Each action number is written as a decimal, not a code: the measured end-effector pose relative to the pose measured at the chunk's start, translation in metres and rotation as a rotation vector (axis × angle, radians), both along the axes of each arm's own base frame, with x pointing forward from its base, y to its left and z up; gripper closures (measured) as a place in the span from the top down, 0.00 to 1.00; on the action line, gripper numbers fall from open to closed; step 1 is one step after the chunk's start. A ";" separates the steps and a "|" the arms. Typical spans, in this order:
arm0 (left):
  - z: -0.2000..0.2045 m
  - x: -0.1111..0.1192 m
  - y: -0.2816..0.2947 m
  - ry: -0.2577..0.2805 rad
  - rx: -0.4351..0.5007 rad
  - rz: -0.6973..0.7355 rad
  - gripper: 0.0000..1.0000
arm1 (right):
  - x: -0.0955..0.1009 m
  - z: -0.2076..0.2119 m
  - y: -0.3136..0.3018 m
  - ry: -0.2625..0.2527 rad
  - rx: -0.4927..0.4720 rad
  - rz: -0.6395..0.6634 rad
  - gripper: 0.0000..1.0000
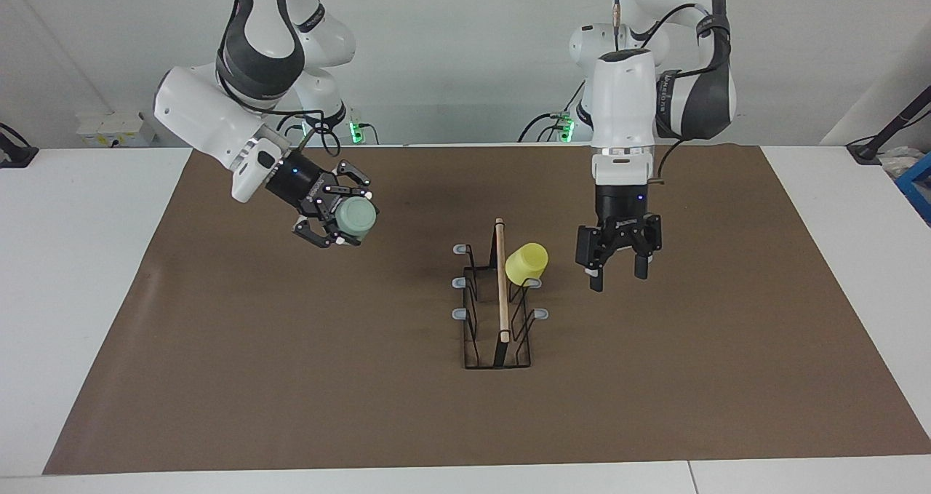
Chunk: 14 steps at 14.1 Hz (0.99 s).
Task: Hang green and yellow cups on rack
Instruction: 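Retract the left gripper while the right gripper carries the green cup to the rack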
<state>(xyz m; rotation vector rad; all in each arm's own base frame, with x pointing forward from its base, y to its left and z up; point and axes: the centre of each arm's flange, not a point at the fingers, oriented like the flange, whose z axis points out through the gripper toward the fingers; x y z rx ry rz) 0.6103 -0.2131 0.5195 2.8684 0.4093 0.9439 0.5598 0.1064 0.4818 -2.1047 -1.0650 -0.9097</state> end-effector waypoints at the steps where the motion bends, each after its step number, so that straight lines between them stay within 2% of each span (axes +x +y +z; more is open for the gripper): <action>1: 0.008 0.003 0.017 0.046 0.024 -0.044 1.00 | -0.008 -0.004 0.009 -0.018 0.039 -0.026 0.65; 3: 0.029 0.000 0.056 0.143 0.075 -0.150 1.00 | -0.021 -0.010 0.031 -0.047 0.109 -0.077 0.65; 6: 0.059 -0.019 0.120 0.262 0.157 -0.283 1.00 | -0.039 -0.021 0.076 -0.072 0.197 -0.184 0.65; 8: 0.069 -0.032 0.151 0.332 0.196 -0.333 1.00 | -0.055 -0.040 0.108 -0.088 0.224 -0.211 0.65; 10: 0.075 -0.042 0.170 0.400 0.212 -0.372 1.00 | -0.057 -0.064 0.116 -0.116 0.233 -0.224 0.65; 14: 0.109 -0.054 0.176 0.509 0.170 -0.419 1.00 | -0.054 -0.082 0.123 -0.108 0.245 -0.239 0.65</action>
